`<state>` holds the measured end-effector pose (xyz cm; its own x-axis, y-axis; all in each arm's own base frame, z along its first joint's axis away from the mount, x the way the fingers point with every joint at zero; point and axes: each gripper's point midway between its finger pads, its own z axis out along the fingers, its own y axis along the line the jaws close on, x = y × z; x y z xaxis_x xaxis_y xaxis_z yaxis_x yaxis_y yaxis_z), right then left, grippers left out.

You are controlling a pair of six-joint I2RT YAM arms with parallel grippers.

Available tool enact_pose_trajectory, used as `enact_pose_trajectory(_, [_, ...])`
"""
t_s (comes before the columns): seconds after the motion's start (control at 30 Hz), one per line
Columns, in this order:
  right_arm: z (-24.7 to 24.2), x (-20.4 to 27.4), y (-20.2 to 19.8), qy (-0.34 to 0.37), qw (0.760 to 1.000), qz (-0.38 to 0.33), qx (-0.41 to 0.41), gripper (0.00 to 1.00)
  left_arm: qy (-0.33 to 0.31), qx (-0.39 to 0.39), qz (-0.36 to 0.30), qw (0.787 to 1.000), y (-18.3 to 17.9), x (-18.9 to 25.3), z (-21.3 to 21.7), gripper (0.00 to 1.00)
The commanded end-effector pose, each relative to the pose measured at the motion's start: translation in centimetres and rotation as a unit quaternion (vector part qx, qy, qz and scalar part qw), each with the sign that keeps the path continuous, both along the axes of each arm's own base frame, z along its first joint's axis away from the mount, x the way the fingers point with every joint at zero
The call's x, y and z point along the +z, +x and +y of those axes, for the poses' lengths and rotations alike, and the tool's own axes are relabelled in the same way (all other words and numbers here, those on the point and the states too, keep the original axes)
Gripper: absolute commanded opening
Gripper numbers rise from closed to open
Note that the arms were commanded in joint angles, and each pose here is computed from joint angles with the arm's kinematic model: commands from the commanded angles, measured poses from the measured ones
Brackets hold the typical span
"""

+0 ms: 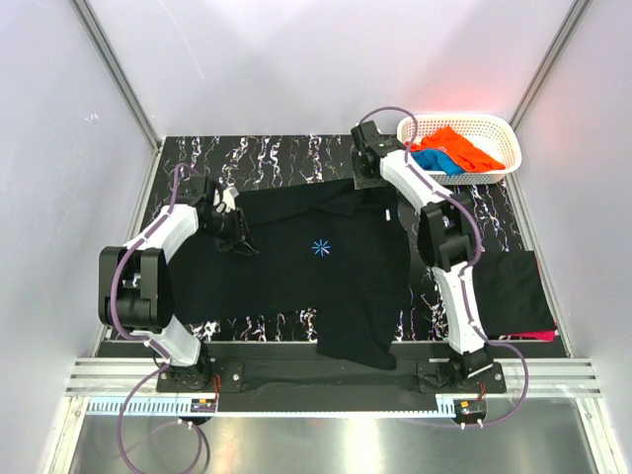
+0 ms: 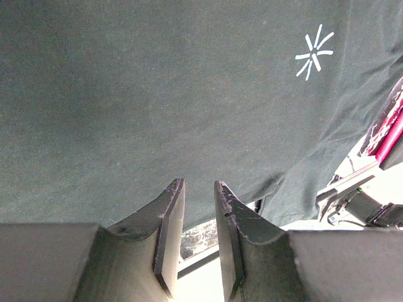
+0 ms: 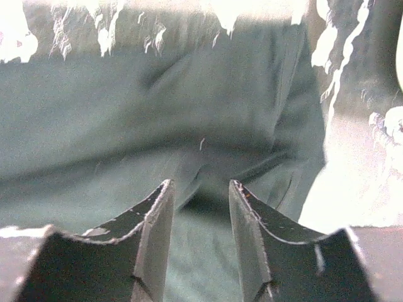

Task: Fold and stack the t-shirts
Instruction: Fold the tshirt

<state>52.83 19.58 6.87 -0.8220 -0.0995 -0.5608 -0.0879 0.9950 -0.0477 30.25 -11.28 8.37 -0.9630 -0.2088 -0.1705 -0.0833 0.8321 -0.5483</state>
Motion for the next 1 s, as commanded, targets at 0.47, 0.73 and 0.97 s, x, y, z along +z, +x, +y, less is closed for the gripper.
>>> enact_pose_trajectory(0.47, [7.0,-0.3,-6.0,0.213,0.976,0.051,-0.011,0.38,-0.013,-0.007,-0.024,1.000,0.4,1.0,-0.3,0.30])
enact_pose_trajectory(0.73, [5.7,-2.2,-5.4,0.219,0.972,0.069,-0.051,0.36,-0.011,-0.006,-0.026,1.000,0.4,1.2,-0.1,0.30])
enact_pose_trajectory(0.97, [5.8,-3.2,-4.7,0.214,0.973,0.069,-0.048,0.39,-0.011,-0.004,-0.025,1.000,0.4,1.0,0.1,0.30])
